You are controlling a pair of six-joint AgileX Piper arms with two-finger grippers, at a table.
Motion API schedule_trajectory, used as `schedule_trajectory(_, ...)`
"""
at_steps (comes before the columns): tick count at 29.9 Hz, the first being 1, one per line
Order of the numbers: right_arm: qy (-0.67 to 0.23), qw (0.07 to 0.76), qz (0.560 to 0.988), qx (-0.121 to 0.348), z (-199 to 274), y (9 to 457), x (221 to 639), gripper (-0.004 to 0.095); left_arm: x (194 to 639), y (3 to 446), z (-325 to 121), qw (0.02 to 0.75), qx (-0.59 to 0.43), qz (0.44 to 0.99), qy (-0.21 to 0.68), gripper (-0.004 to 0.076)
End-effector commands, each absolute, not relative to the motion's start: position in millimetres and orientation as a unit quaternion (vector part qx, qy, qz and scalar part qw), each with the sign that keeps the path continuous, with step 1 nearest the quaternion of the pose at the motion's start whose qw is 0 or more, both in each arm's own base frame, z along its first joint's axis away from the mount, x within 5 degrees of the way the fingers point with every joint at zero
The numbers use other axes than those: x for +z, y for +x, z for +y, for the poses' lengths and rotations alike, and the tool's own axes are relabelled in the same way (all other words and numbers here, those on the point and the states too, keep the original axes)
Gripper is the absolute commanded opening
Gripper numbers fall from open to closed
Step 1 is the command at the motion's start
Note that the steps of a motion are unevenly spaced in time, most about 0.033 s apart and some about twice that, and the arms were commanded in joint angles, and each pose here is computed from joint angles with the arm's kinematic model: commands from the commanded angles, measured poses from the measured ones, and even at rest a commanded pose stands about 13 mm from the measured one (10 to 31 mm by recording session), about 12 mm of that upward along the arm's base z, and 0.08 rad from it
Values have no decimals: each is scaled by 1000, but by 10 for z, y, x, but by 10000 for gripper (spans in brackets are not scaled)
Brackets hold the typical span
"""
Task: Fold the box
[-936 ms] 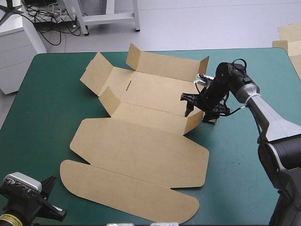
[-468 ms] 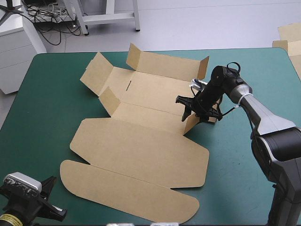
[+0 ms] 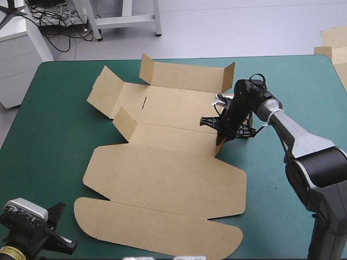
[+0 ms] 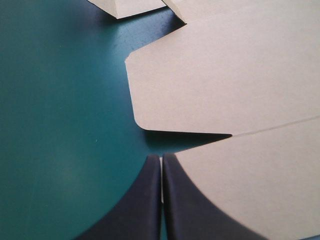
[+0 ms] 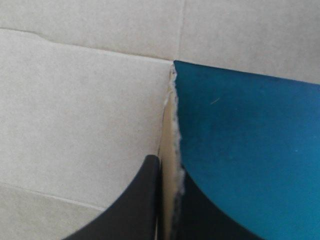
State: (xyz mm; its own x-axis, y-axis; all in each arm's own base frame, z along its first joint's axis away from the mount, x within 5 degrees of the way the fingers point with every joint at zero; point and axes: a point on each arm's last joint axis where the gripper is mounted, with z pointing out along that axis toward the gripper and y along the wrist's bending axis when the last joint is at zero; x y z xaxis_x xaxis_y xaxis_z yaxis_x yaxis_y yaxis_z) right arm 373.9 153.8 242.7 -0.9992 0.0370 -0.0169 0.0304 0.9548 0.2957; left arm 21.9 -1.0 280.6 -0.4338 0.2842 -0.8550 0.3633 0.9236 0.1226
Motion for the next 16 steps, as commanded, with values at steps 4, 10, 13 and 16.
schedule_trajectory(4,-77,59,987,126,1504,3686,2756,2,2945,242,-21,530,-45,825,190,-10)
schedule_trajectory(10,-200,116,972,47,1447,3837,2884,2,2944,241,-21,530,-45,825,190,-10)
schedule_trajectory(13,-263,131,955,32,1472,3947,2894,2,2944,241,-21,530,-45,825,190,-10)
schedule_trajectory(16,-335,141,932,13,1524,4062,2865,2,2944,241,-21,530,-45,825,190,-10)
